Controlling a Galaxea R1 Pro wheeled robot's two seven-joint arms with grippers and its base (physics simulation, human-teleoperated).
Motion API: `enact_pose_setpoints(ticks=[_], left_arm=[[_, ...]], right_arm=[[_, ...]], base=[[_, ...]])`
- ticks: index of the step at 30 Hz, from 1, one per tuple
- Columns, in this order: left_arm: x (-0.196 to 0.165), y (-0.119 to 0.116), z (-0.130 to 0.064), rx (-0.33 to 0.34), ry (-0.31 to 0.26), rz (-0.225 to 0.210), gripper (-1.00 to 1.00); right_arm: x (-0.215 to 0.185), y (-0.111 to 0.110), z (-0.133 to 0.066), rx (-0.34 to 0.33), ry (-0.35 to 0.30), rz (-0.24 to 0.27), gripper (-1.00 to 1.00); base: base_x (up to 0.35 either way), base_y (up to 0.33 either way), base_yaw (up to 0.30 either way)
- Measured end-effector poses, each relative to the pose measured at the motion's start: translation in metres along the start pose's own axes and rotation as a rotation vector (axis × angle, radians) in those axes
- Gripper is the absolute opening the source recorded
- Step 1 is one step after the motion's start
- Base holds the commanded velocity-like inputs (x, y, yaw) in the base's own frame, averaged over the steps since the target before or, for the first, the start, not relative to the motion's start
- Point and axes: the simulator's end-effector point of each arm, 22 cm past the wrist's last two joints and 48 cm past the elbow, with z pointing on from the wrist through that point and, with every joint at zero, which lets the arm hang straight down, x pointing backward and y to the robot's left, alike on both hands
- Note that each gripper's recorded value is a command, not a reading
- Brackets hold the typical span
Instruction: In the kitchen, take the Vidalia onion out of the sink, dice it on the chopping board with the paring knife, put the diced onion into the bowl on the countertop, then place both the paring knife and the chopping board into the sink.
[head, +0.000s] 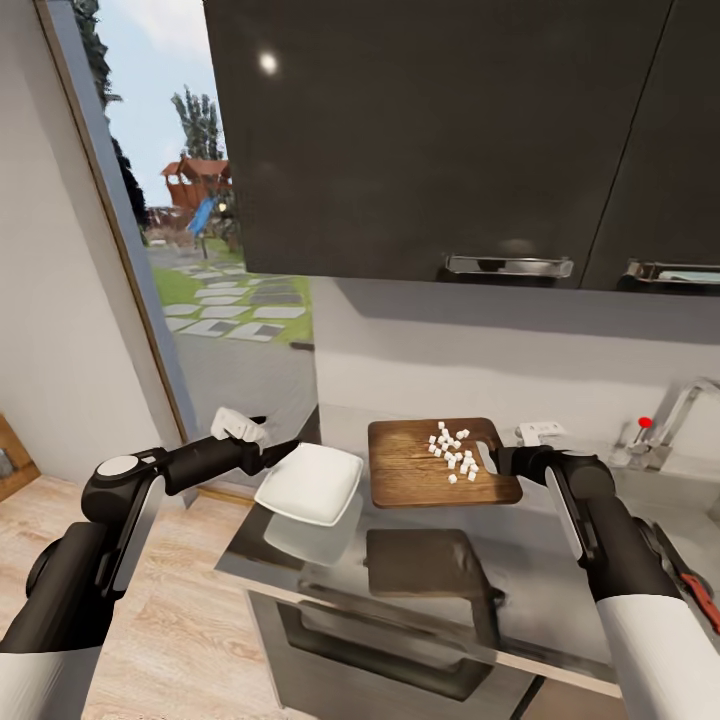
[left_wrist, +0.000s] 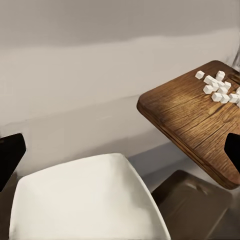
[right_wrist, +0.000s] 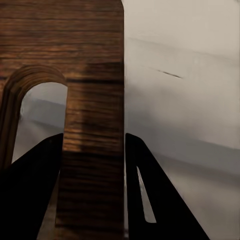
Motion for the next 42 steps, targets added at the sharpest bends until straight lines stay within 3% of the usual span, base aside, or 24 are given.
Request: enact_pose_setpoints(ticks=[42], left_arm=[[0.0001,-0.0001,0.0001,0.000,0.000,0.000,1.00]], right_arm=[[0.0001,0.0001,0.0000,0.000,0.000,-0.001,-1.00]], base=[[0.000,0.000,0.190]])
